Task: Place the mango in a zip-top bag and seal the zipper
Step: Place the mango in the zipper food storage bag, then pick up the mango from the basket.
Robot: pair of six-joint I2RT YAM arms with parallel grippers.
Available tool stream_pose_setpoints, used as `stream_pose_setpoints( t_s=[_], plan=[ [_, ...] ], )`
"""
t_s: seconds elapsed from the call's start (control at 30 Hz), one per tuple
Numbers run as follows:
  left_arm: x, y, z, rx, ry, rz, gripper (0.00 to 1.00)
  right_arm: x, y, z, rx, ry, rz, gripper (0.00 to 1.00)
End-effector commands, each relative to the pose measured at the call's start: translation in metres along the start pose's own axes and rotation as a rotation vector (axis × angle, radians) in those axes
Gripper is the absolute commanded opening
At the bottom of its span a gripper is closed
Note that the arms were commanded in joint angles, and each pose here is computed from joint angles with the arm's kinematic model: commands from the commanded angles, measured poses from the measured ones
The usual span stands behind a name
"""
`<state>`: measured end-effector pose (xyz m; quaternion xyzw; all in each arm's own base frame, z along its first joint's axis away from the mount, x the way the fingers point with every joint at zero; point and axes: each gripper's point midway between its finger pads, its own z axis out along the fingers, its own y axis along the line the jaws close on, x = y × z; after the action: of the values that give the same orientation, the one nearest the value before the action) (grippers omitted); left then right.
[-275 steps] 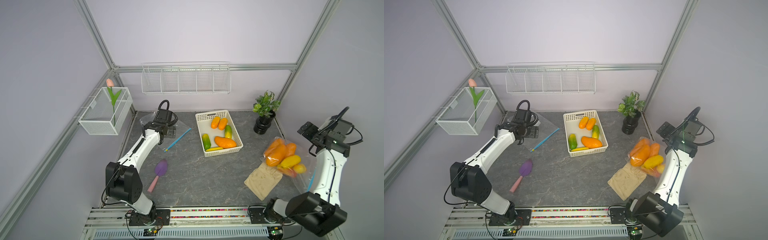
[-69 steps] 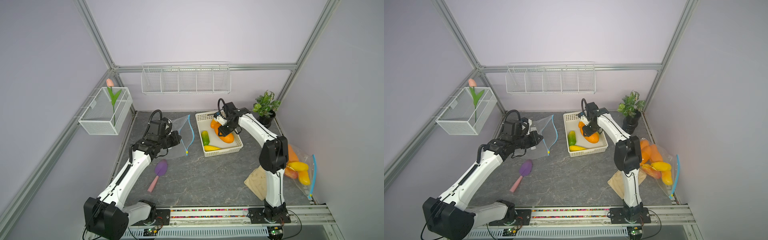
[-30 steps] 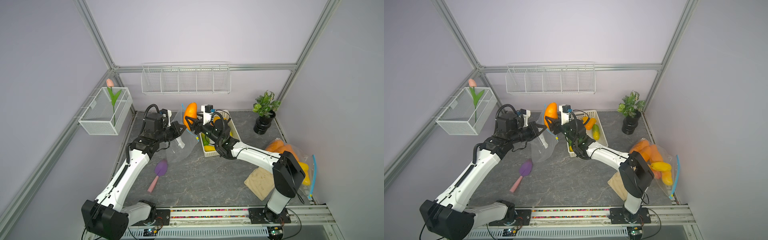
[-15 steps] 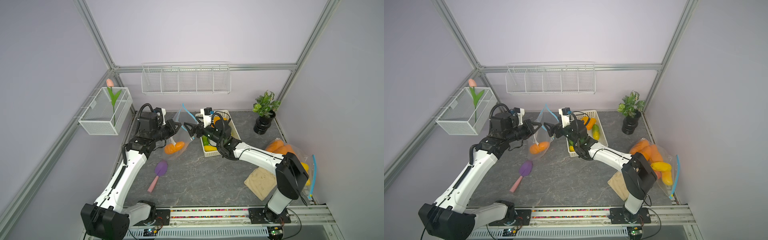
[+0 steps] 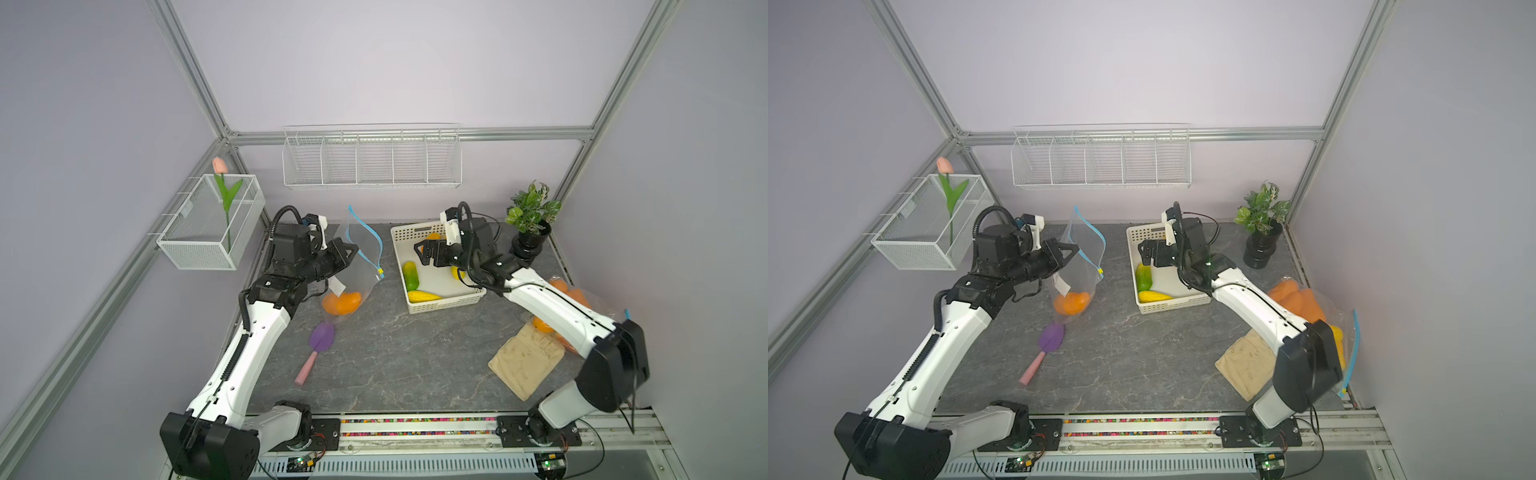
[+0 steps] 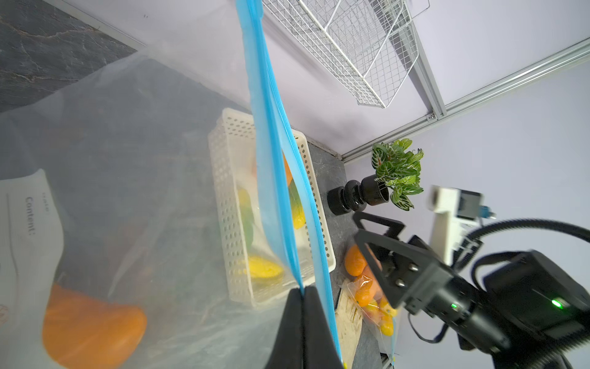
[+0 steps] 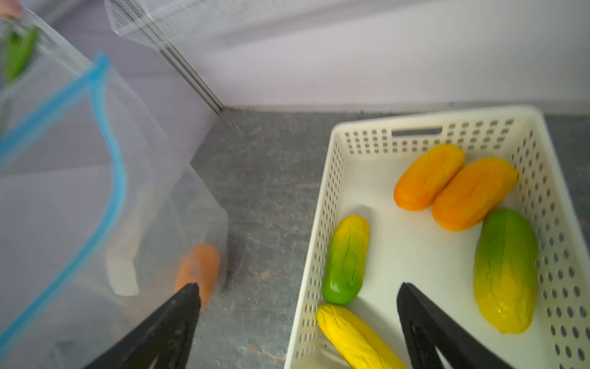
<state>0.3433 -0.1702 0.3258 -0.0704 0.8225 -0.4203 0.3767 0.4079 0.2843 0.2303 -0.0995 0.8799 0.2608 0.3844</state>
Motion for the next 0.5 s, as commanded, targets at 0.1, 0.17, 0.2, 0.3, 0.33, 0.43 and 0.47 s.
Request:
stream_pose_setpoints(
  t_s=[0.1, 0.17, 0.2, 0.3, 0.33, 0.43, 0.47],
  plan=[
    [0.002, -0.009, -0.005, 0.070, -0.022, 0.011, 0.00, 0.078, -0.038, 0.063, 0.140, 0.374, 0.035, 0.88],
    [0.003, -0.011, -0.006, 0.085, -0.022, 0.017, 0.00, 0.083, -0.041, 0.080, 0.142, 0.396, 0.037, 0.85],
    [0.004, -0.010, -0.005, 0.081, -0.017, 0.019, 0.00, 0.086, -0.040, 0.087, 0.126, 0.407, 0.046, 0.84],
    [0.007, -0.006, -0.005, 0.065, -0.008, 0.028, 0.00, 0.092, -0.038, 0.102, 0.108, 0.409, 0.066, 0.83],
    [0.007, -0.005, -0.004, 0.061, -0.007, 0.029, 0.00, 0.094, -0.040, 0.106, 0.113, 0.414, 0.066, 0.83],
    [0.008, -0.003, -0.002, 0.060, -0.004, 0.028, 0.00, 0.096, -0.044, 0.114, 0.128, 0.412, 0.081, 0.79],
    [0.009, -0.002, -0.002, 0.060, -0.003, 0.027, 0.00, 0.098, -0.045, 0.117, 0.126, 0.414, 0.080, 0.79]
  ],
)
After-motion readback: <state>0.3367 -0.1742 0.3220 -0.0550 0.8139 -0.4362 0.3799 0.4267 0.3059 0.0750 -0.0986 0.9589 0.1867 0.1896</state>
